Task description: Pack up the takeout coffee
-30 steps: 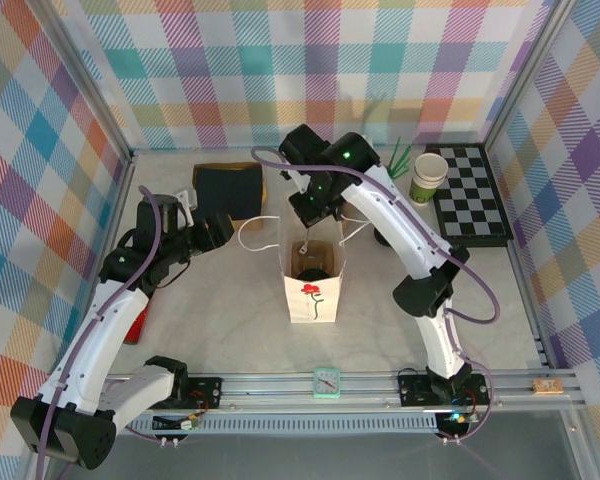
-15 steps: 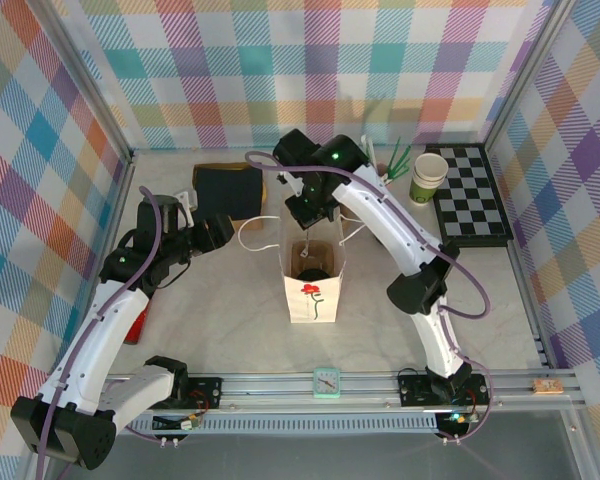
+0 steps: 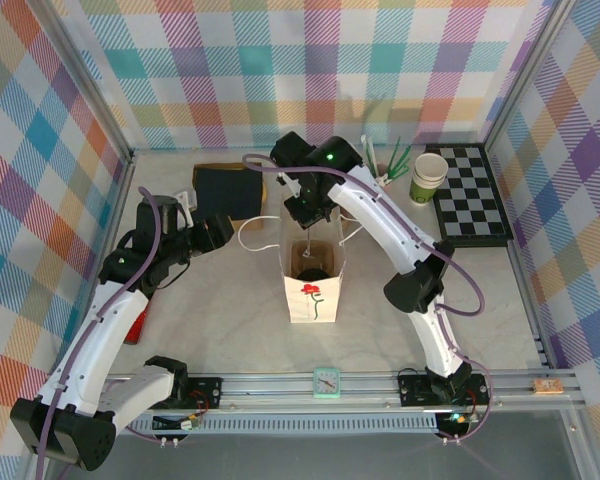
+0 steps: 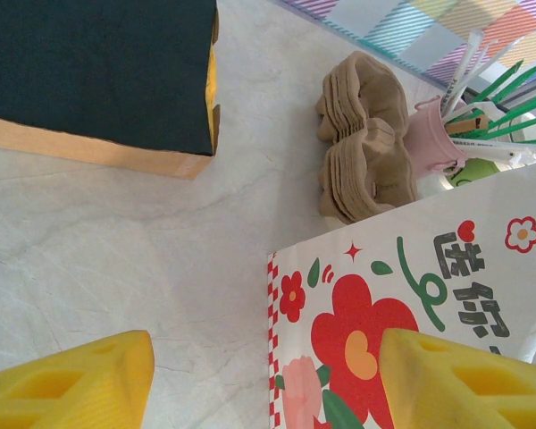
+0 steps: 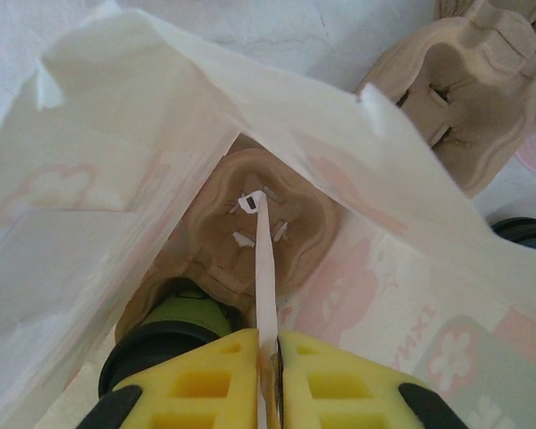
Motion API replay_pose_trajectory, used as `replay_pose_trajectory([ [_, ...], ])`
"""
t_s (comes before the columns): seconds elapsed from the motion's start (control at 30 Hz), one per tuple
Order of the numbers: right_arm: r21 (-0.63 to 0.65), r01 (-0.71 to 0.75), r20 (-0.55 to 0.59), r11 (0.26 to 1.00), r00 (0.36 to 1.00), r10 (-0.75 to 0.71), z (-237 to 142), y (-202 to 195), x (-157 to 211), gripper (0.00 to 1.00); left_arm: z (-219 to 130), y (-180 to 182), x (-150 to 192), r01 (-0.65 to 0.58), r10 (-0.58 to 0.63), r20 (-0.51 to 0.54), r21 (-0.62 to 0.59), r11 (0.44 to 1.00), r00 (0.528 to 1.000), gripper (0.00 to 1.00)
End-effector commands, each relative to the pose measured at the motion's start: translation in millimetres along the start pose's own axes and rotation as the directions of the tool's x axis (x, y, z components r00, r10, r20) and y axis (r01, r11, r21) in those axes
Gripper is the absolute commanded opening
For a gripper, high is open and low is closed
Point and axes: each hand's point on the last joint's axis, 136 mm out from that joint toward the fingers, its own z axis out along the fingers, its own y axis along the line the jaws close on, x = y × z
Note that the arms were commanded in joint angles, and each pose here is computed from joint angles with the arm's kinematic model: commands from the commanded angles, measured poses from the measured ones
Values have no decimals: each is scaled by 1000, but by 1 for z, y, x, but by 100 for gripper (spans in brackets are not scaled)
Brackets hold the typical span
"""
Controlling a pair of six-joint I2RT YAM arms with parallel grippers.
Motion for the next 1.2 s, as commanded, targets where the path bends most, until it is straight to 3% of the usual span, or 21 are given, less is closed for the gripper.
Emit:
replay_pose_trajectory([
  [0.0, 18, 7, 46, 1000, 999, -8, -10, -3, -7, 16, -1, 0, -1, -13, 13, 11, 11, 1000, 1000, 68],
  [0.17, 20, 5, 77, 1000, 997, -7, -19, -5, -11, 31, -1, 0, -2, -12, 11, 11, 13, 1000, 1000, 68],
  [0.6, 23, -38, 235, 999, 971, 32, -75, -18, -16, 34, 0, -2, -4, -18, 18, 9, 12, 1000, 1000, 68],
  [1.17, -30, -132, 448, 991, 884, 132, -156, -49, 4, 64, 17, 2, -15, -42, 41, -25, -42, 998, 999, 68],
])
